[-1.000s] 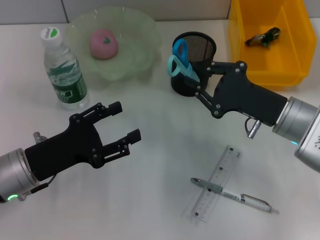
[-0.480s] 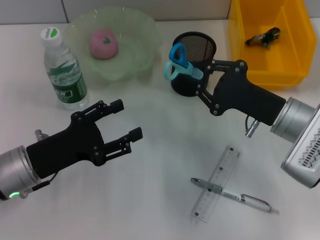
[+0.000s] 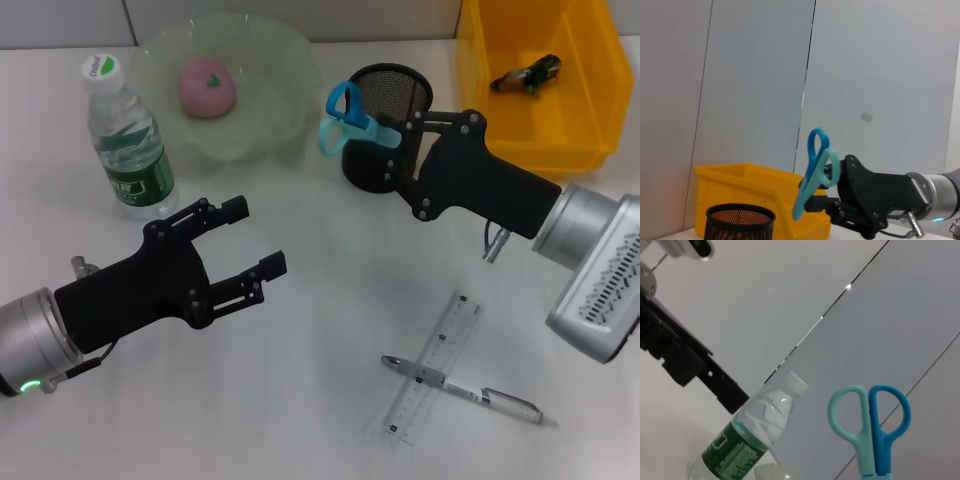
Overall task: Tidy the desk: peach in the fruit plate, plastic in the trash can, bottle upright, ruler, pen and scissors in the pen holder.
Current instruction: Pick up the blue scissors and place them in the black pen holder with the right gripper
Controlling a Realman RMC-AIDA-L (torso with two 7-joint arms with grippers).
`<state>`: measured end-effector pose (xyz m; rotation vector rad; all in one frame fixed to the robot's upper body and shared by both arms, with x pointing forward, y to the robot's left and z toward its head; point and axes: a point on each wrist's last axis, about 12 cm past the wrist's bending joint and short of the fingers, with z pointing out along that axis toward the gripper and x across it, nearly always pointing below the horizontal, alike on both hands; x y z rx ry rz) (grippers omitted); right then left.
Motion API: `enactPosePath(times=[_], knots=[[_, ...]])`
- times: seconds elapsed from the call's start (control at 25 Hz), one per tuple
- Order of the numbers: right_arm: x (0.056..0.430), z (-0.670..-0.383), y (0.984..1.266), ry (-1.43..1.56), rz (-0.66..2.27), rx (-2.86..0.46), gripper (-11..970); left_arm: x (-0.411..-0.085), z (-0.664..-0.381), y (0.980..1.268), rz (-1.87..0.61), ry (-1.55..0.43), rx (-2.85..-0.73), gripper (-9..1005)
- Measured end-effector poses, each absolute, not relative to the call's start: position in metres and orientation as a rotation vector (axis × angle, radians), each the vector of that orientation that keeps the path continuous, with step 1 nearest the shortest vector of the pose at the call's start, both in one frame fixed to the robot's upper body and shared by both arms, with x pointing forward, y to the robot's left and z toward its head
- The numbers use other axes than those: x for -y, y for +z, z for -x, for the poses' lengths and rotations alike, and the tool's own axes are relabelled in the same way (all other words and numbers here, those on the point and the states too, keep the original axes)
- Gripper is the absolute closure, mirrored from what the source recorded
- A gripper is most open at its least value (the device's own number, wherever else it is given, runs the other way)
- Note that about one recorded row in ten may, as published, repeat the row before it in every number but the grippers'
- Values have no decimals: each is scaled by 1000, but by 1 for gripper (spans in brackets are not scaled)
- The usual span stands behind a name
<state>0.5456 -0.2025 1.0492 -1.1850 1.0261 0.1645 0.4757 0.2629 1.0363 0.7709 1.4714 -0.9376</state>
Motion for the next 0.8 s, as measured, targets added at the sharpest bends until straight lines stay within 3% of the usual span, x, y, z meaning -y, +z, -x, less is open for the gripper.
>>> enactPosePath(times=[0.8], knots=[[193,-580,1059,30,1236,-1056,753,-261,-481,1040,-771,-935,-1454,197]])
